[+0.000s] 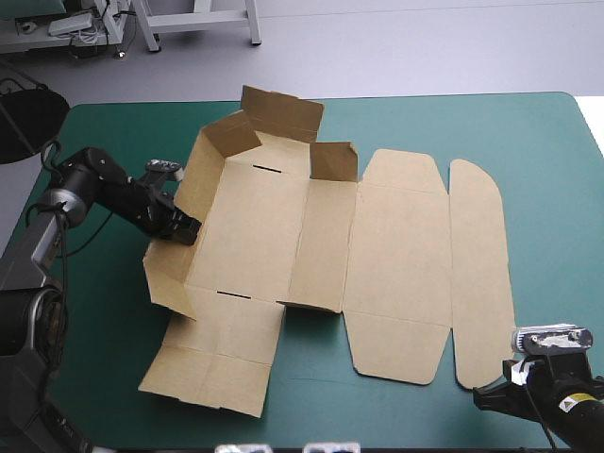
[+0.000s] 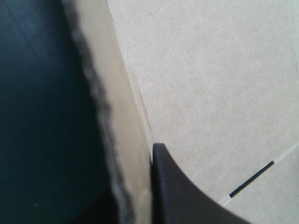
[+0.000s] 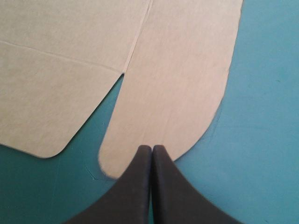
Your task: Fold the box
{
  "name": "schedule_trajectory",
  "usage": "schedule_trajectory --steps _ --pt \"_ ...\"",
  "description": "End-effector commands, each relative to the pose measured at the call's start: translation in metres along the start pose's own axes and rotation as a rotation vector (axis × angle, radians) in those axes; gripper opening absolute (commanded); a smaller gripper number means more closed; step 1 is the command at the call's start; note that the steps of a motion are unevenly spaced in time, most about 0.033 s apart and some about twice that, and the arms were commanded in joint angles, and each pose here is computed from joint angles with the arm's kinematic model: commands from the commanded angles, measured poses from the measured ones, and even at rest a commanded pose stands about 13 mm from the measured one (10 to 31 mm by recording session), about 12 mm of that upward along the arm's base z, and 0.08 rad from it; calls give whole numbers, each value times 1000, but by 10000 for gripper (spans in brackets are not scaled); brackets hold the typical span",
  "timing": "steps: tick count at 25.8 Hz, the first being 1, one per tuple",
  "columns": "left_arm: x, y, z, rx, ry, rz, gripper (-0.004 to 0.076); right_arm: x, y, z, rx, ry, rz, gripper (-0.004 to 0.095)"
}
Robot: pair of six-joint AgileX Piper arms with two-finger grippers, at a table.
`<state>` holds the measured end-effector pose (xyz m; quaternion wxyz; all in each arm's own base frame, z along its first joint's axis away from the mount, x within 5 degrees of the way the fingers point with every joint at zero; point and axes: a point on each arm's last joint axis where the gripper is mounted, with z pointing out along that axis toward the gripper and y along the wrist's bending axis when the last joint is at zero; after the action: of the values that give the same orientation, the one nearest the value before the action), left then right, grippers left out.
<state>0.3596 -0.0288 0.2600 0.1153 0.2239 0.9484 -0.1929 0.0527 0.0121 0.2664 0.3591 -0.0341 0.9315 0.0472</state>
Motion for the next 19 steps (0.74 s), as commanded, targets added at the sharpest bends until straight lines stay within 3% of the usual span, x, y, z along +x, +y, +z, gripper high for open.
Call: schedule_trajectory --steps 1,5,9,19 --pt "-22 -35 -36 -116 -8 215 -9 -10 0 -5 6 -68 -6 -18" --pt "-41 -60 -50 -273 7 391 -9 -11 0 -5 1 -70 -4 -18" --pt "-67 -98 -62 -440 -76 646 -9 -11 0 -5 0 -71 -3 -18" --pt "-95 -183 -60 -711 -251 1052 -9 -11 1 -5 -5 -73 0 -18"
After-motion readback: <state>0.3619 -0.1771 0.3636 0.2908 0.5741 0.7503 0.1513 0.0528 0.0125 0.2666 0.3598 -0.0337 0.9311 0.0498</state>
